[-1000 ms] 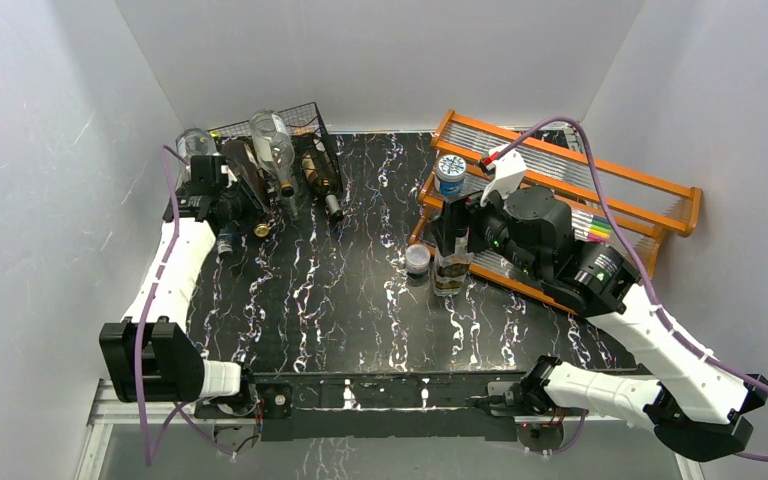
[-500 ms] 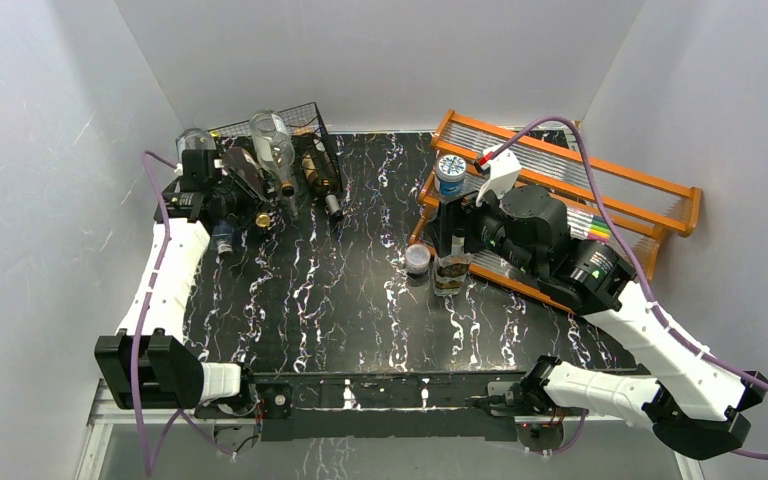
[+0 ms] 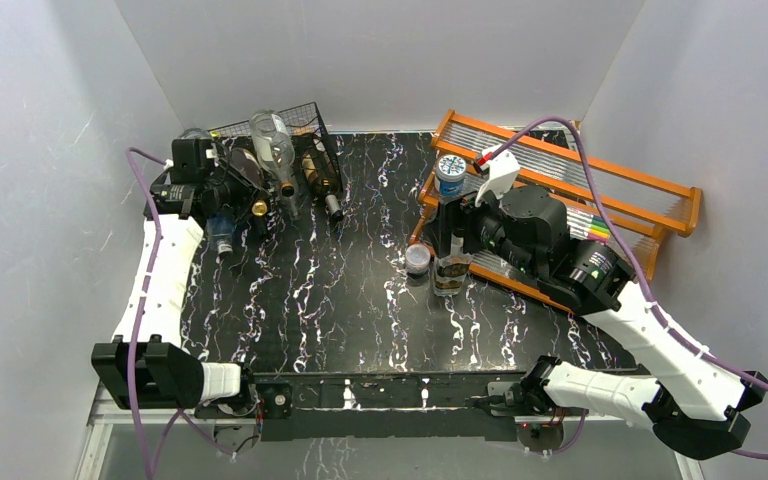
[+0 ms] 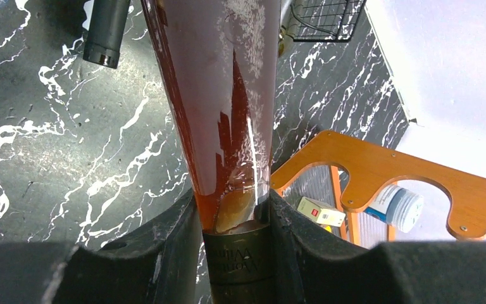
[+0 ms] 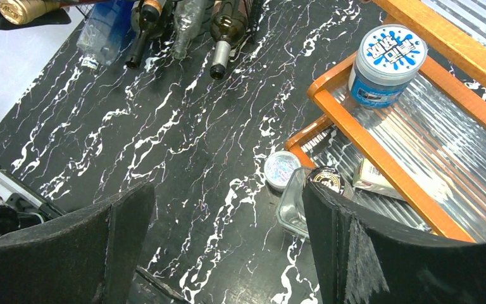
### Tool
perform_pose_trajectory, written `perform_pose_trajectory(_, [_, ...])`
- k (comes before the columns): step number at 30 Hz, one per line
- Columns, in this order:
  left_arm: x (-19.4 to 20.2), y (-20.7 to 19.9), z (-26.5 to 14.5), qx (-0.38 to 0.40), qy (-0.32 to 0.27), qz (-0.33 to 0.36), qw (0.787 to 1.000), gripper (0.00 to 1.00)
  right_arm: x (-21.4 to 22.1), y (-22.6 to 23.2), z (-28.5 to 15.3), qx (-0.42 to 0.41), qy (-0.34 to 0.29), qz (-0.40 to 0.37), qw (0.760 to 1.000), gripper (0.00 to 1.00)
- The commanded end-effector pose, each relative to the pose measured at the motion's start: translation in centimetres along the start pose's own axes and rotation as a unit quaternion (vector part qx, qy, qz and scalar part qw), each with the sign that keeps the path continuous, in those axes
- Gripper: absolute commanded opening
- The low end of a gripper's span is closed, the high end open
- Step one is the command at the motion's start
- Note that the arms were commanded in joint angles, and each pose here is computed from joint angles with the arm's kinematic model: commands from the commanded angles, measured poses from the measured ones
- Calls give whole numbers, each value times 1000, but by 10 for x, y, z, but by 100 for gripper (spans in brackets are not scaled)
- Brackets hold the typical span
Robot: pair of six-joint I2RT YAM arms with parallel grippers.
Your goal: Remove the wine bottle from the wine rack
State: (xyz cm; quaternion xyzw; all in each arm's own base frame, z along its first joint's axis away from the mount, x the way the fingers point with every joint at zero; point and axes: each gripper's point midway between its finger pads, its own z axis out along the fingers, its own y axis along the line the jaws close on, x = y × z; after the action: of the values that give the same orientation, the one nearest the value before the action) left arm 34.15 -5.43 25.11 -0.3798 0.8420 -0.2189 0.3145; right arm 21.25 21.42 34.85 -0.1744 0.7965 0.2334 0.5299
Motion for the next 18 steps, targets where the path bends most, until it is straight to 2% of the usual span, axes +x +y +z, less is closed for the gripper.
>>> perform_pose_trajectory(1, [-67,-110,-104,220,-165,60,960,0,-20,7,0,-15,-36,7,999,98])
perform_pose_trajectory(8, [-54,-111,-112,227,-135,67,962,0,-36,13,4,-25,-40,-28,999,98])
perform_pose_trajectory(13, [-43,-107,-120,225,-116,65,965,0,-40,35,8,-88,-41,-80,992,98])
perform_pose_trajectory(18, [-31,-102,-130,222,-91,50,969,0,-44,60,20,-148,-51,-98,983,98])
